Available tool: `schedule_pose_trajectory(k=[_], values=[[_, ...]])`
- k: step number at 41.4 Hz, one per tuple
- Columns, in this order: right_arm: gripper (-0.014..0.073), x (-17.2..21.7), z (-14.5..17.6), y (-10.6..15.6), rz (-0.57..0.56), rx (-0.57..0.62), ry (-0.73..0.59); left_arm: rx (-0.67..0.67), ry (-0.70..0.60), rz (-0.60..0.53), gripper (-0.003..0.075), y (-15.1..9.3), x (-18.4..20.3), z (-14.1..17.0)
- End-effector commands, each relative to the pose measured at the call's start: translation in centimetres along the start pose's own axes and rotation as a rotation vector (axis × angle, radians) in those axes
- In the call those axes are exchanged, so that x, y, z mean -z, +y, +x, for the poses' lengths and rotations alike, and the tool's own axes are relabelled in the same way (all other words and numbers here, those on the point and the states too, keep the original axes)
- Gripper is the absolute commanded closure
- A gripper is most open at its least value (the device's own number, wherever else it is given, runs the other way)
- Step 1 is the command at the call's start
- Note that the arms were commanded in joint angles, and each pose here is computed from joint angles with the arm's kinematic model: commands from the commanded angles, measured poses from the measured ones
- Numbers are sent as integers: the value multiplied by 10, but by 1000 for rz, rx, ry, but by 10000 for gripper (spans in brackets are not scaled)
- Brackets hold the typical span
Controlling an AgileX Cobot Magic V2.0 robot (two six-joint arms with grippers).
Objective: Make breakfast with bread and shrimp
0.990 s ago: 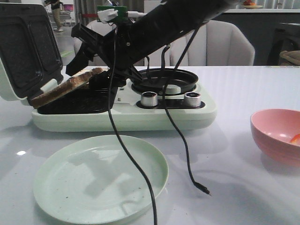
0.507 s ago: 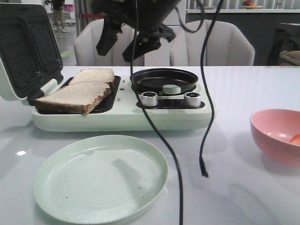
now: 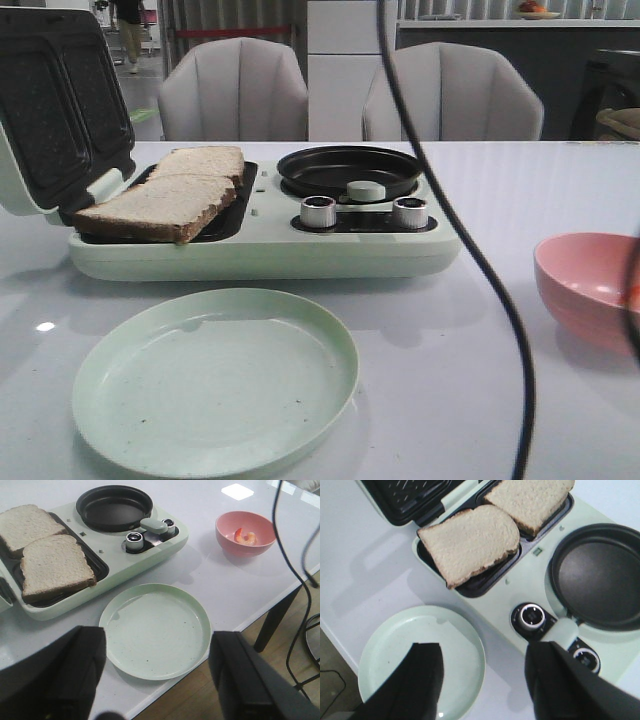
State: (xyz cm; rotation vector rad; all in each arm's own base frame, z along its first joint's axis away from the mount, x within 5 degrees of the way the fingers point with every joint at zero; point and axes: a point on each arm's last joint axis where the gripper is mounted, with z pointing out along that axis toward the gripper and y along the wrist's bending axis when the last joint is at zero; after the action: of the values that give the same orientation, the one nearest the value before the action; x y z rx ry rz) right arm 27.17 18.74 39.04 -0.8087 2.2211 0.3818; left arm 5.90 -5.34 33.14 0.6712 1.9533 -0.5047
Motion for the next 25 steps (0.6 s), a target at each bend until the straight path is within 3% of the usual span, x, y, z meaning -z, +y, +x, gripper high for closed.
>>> schedule_pose_trajectory(k=[1,11,25], values=[[123,35,10,1,45,14,-90,6,-84,12,230,-1,2,-12],[123,53,72,6,60,-45,-24,6,-53,9,230,0,-5,-2],[123,85,143,15,66,-80,-91,6,-53,9,230,0,-5,-2]])
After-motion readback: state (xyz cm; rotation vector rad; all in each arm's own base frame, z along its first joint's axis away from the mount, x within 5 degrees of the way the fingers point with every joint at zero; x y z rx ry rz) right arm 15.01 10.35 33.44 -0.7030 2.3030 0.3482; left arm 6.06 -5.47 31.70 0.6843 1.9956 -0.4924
